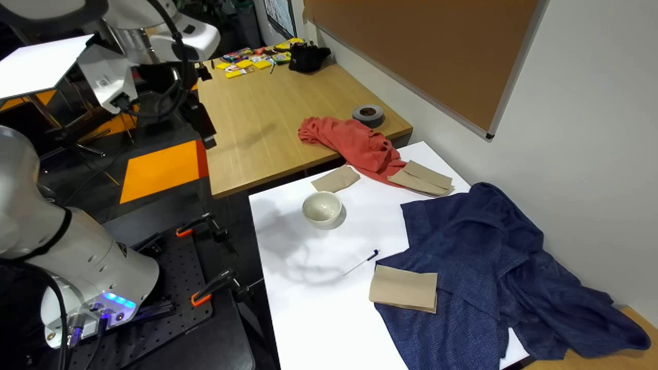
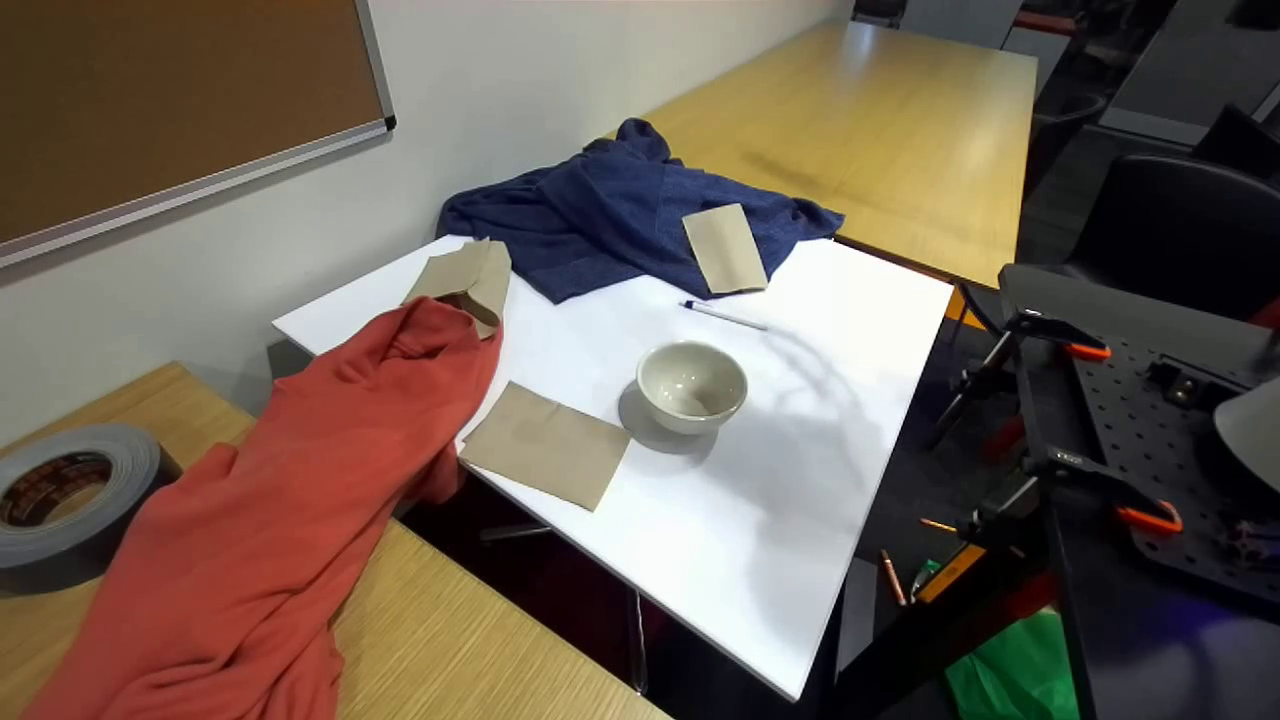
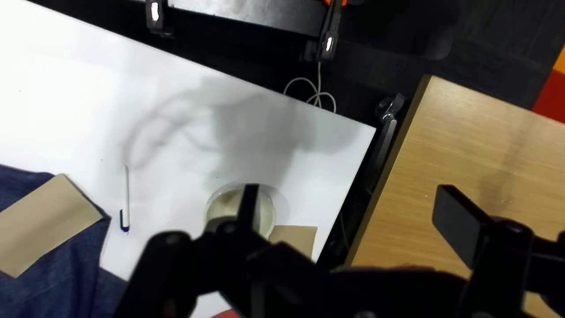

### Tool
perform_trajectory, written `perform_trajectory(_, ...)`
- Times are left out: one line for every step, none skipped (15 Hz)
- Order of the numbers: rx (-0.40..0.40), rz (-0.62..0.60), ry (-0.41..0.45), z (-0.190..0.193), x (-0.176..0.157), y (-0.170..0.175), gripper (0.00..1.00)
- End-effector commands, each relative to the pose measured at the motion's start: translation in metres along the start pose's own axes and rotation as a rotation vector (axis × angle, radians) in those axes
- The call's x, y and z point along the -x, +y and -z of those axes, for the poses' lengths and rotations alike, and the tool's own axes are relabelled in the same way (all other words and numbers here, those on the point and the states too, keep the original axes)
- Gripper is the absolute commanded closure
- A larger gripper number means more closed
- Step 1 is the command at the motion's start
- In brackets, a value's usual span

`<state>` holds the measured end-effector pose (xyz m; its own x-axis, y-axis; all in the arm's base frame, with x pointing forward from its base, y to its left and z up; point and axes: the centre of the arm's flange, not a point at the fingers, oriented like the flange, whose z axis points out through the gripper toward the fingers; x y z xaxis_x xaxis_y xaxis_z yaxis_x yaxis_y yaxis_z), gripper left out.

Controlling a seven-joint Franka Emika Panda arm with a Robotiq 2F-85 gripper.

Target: Pick the marker and put it in the bowl

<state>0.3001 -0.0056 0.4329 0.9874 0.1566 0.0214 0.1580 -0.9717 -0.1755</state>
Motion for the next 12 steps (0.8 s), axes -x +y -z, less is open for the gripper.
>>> perform_trajectory(0.040, -0.054, 0.025, -0.011, -0.038, 0.036, 0.00)
perform_trajectory(0.051, -0.069, 0.034, -0.016, -0.046, 0.043, 0.00)
perform_trajectory(0.063, -0.088, 0.043, -0.023, -0.055, 0.050, 0.00)
perform_trajectory(0.075, -0.107, 0.053, -0.029, -0.063, 0.057, 0.00)
perform_trajectory(0.083, -0.119, 0.069, -0.036, -0.071, 0.063, 0.00)
perform_trajectory(0.096, -0.138, 0.085, -0.044, -0.078, 0.070, 0.00)
perform_trajectory(0.112, -0.159, 0.102, -0.051, -0.086, 0.079, 0.00)
perform_trajectory(0.120, -0.177, 0.113, -0.059, -0.092, 0.087, 0.00)
perform_trajectory(0.133, -0.197, 0.123, -0.067, -0.097, 0.096, 0.00)
perform_trajectory(0.140, -0.221, 0.126, -0.075, -0.102, 0.106, 0.00)
perform_trajectory(0.146, -0.244, 0.128, -0.082, -0.106, 0.114, 0.00)
perform_trajectory(0.152, -0.264, 0.126, -0.091, -0.109, 0.124, 0.00)
